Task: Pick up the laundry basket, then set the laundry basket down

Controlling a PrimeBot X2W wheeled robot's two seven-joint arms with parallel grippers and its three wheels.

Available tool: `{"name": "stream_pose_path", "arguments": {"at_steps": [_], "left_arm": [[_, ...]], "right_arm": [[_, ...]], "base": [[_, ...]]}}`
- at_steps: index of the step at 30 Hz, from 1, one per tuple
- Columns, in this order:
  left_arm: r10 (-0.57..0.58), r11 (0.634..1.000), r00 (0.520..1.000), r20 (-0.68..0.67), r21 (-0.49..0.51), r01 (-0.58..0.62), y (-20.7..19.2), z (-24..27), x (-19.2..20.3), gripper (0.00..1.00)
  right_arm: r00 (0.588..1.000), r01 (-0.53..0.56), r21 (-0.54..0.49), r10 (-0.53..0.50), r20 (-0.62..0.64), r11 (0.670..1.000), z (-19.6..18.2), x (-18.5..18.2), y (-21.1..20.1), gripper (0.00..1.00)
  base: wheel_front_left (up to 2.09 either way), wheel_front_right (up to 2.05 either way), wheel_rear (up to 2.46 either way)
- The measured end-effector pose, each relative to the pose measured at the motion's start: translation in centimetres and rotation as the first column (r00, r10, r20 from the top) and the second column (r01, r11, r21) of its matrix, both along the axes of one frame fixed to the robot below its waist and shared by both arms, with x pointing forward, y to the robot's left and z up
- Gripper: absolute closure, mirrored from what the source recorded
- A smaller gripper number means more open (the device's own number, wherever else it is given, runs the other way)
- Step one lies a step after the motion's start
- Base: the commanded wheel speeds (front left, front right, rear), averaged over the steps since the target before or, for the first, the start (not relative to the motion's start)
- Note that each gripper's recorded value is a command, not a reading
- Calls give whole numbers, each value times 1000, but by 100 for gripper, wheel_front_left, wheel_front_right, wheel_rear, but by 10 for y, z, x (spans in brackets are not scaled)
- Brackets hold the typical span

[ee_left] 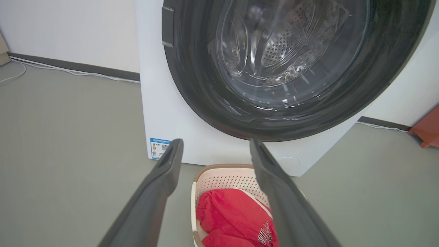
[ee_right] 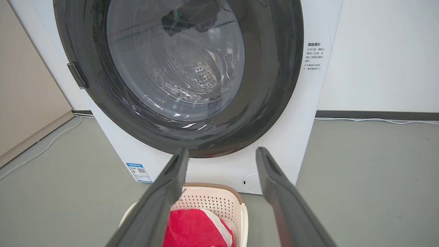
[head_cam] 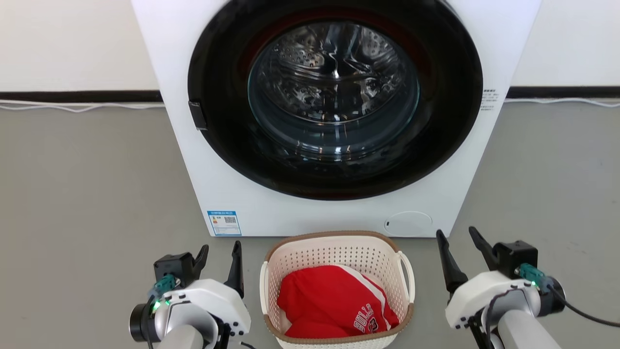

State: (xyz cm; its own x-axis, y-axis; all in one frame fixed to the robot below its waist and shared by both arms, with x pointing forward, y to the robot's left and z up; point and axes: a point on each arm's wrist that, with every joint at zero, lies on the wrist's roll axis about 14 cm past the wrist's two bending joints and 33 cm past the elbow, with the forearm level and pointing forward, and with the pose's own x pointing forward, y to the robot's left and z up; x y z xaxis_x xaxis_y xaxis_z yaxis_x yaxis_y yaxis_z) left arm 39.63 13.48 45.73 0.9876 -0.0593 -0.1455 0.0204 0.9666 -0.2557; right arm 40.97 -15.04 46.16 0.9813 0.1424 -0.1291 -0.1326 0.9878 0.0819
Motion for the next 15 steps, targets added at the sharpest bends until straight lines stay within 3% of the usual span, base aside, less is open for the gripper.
{"name": "stream_pose_path", "arguments": {"at_steps": [15], "left_arm": [[25, 1000, 1000, 8, -20, -25, 5, -1, -18, 0]], "right_arm": [[1000, 25, 12, -25, -3, 1000, -4, -16, -7, 0]], "base": [[0, 0, 0]]}}
